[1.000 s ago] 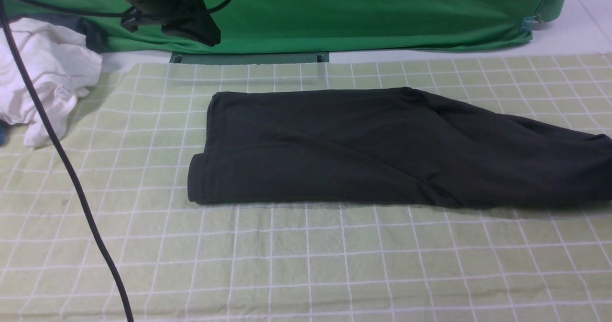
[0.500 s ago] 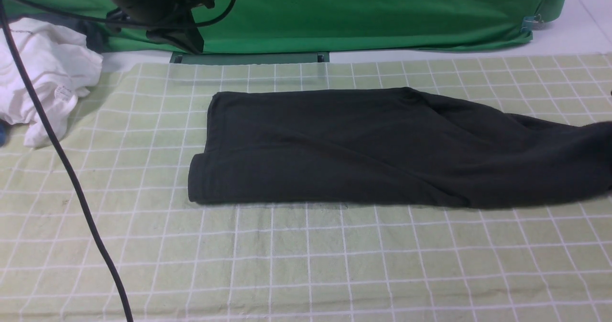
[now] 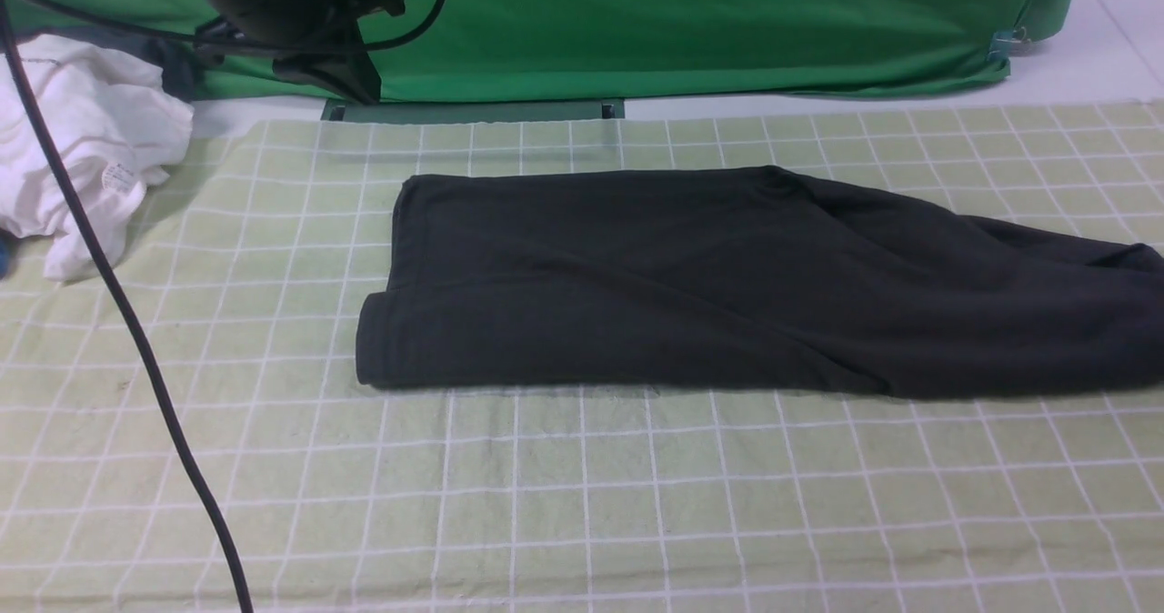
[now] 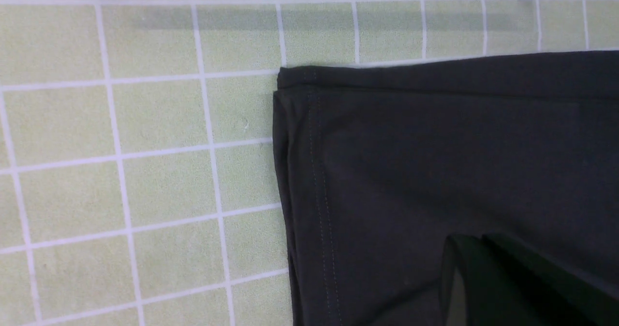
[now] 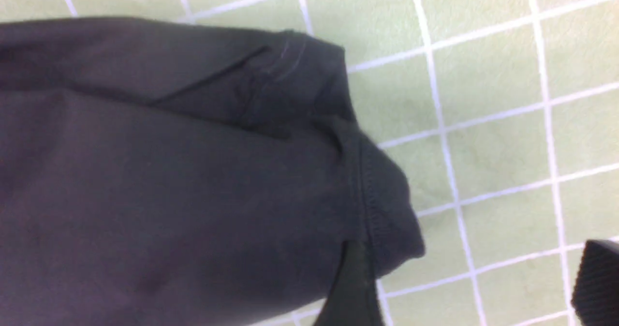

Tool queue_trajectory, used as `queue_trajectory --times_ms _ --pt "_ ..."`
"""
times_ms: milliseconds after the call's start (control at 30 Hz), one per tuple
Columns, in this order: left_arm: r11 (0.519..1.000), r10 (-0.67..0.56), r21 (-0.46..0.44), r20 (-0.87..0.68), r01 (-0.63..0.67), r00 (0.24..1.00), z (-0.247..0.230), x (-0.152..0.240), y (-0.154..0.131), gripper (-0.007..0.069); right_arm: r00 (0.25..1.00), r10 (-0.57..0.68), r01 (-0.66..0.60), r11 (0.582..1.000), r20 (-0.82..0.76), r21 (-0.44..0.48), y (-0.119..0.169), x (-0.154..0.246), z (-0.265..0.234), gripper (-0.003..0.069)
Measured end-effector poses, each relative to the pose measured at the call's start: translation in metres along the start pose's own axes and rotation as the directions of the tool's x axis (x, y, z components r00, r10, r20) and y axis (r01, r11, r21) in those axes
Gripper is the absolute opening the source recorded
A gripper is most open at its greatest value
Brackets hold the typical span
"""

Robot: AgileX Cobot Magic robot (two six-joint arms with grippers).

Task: Fold a long-sleeved shirt over a green coffee tablecloth.
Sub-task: 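Pull the folded dark garment lengthwise by its ends to straighten it flat on the table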

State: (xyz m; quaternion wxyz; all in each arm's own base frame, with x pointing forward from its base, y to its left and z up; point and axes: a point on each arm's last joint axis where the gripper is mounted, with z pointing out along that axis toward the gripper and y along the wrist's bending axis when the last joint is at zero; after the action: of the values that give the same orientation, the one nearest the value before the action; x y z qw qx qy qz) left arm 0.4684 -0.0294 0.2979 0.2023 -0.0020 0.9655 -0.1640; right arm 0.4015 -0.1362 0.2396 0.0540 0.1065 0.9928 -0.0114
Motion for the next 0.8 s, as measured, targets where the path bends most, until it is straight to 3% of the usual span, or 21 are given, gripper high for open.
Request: queue_trajectory --times_ms 367,567,600,633,667,700,800 --pt "1.0 0.001 -0.002 0.0 -0.001 1.0 0.0 0.0 0.0 0.0013 0.973 -0.016 0.008 0.999 -0.231 -0.037 0.009 0.01 0.083 0.0552" --pt "1.0 0.001 -0.002 -0.001 -0.001 1.0 0.0 0.0 0.0 0.0013 0.97 -0.019 0.009 0.999 -0.244 -0.043 0.01 0.011 0.089 0.0507" --pt "1.0 0.001 -0.002 -0.001 -0.001 1.0 0.0 0.0 0.0 0.0013 0.97 -0.022 0.011 0.999 -0.242 -0.048 0.01 0.01 0.089 0.048" --pt "1.0 0.001 -0.001 -0.001 -0.001 1.0 0.0 0.0 0.0 0.0013 0.972 -0.033 0.018 0.998 -0.231 -0.066 0.012 0.008 0.088 0.0391" --pt "1.0 0.001 -0.001 -0.001 -0.001 1.0 0.0 0.0 0.0 0.0013 0.973 -0.034 0.019 0.998 -0.23 -0.067 0.012 0.008 0.087 0.0379" --pt "1.0 0.0 0.002 -0.001 0.0 1.0 0.0 0.0 0.0 0.0013 0.975 -0.04 0.024 0.997 -0.219 -0.076 0.012 0.006 0.086 0.0273" --pt "1.0 -0.001 0.005 -0.001 0.001 1.0 0.0 0.0 0.0 0.0013 0.981 -0.054 0.038 0.996 -0.185 -0.086 0.013 0.0 0.077 0.0084"
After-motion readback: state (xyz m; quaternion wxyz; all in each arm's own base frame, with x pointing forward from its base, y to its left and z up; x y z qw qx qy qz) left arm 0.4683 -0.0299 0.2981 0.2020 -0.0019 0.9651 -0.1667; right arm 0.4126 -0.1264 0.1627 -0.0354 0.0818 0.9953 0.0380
